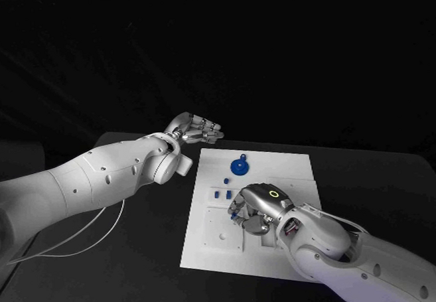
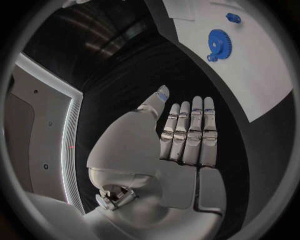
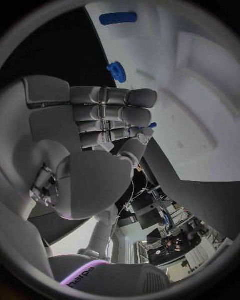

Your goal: Assemble the parts on the task board

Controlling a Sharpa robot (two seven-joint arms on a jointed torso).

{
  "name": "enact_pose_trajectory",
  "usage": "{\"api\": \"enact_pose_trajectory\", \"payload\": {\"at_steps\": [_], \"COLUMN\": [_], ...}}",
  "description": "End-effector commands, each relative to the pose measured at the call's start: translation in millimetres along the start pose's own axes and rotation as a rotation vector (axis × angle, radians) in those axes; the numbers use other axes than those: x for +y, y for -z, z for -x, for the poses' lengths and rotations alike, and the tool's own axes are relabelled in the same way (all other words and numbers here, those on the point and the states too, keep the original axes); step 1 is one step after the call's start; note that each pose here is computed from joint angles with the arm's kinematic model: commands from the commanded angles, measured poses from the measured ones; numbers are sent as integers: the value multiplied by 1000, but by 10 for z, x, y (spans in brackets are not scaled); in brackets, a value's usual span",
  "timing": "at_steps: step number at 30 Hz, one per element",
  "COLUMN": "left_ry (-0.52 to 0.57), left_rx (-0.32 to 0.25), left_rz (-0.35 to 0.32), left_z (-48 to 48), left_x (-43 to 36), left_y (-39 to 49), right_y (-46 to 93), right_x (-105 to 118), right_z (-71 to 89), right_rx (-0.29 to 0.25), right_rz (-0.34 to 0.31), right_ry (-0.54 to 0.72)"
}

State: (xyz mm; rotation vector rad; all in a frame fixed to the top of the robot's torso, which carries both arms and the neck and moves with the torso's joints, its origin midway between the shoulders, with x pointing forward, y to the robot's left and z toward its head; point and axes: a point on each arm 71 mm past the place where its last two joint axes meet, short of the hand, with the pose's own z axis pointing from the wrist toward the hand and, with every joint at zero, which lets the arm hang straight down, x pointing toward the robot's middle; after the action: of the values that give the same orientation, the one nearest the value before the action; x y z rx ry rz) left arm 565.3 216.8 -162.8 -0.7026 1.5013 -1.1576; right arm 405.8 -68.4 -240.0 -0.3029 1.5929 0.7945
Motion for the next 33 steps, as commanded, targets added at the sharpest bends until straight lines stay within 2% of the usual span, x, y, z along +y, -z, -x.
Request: {"api": "enact_pose_trajectory", "payload": {"at_steps": [1,16,33], "left_ry": [-12,-32,-33], "left_rx": [-1,12,10], "left_rz": [-26,-36,-32], "left_z": [-18,-39,-16], "left_x": [-32,-44,-34], "left_y": [-8,-6,4], "right_y": [-1,16,20], "right_x": [7,-40,-99], "right_z": [-41,-141,-184], "right_rx": [13,44,50], "right_rz": [13,-6,-23], "right_ry": [30,41,57]}}
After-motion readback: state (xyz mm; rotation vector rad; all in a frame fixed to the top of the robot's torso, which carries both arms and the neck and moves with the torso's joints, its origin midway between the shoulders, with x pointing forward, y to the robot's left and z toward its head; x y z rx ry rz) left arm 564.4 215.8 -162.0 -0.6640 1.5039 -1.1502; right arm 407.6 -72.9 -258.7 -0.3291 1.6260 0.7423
